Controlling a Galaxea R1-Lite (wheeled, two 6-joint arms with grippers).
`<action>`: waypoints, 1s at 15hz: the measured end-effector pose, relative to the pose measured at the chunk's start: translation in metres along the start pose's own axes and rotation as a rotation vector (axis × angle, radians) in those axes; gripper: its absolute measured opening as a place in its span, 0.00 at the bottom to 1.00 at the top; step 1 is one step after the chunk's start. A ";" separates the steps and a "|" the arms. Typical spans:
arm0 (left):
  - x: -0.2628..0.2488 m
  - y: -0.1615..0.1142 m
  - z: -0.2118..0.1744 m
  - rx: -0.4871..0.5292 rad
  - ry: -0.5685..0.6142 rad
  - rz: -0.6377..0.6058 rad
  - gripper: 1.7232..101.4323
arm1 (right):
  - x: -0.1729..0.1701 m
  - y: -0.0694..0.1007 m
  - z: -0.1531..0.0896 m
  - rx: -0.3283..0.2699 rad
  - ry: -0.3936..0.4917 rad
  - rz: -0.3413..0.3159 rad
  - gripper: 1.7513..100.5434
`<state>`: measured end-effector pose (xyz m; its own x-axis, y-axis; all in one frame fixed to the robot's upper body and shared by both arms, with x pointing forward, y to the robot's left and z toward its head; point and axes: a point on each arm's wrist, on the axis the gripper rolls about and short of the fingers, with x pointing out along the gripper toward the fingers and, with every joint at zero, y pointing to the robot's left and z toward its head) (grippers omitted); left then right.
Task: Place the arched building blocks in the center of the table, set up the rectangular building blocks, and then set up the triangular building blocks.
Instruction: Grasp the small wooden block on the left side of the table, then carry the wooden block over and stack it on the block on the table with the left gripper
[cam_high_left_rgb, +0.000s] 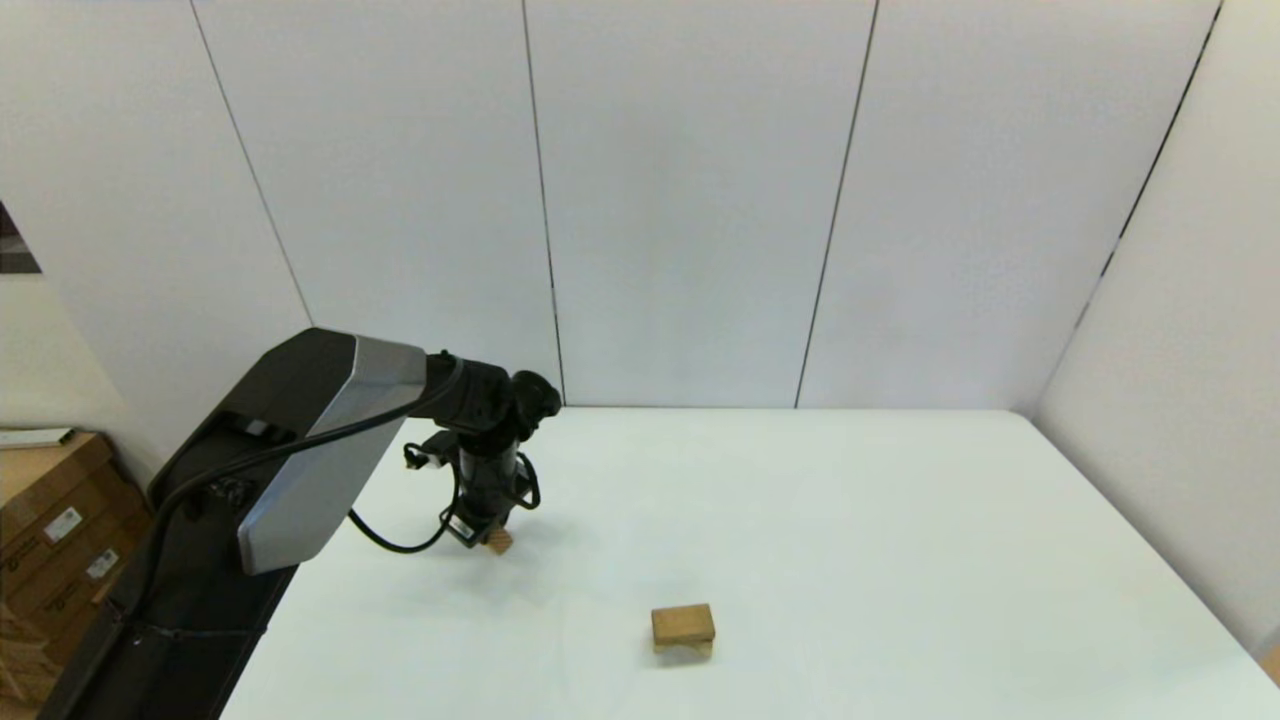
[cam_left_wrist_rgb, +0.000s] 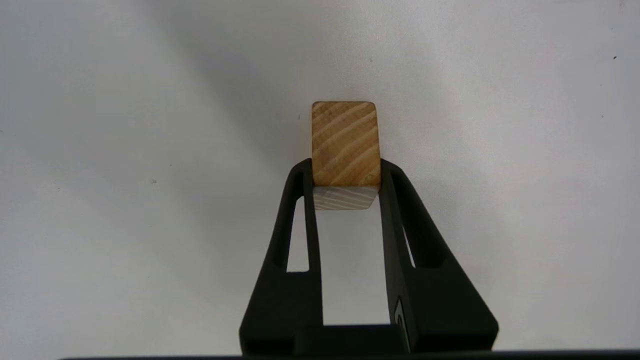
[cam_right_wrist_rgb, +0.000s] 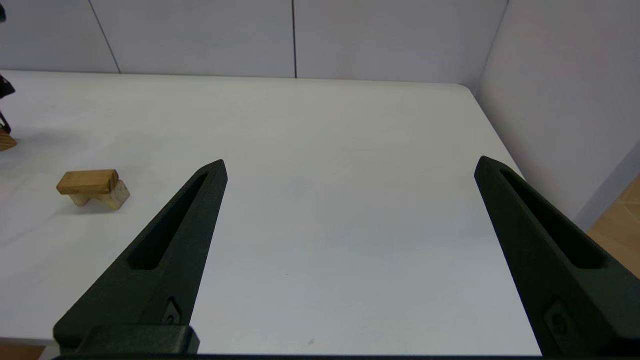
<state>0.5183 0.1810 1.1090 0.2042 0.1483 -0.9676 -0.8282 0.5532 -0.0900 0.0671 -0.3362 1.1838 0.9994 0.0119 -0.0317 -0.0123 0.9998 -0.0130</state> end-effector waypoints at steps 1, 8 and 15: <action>0.000 0.000 0.000 0.002 0.002 0.000 0.19 | 0.000 0.000 0.000 0.000 0.000 0.000 0.97; -0.033 0.006 0.009 0.126 0.058 -0.066 0.19 | 0.000 0.000 0.000 0.000 0.000 0.000 0.97; -0.073 0.020 0.035 0.491 0.034 -0.158 0.19 | 0.000 0.000 0.000 0.000 0.000 0.000 0.97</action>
<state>0.5055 0.2098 1.1857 0.2831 0.0098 -0.9590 -0.4447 0.8873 -0.1222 0.0671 -0.3362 1.1838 0.9994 0.0119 -0.0317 -0.0123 0.9998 -0.0126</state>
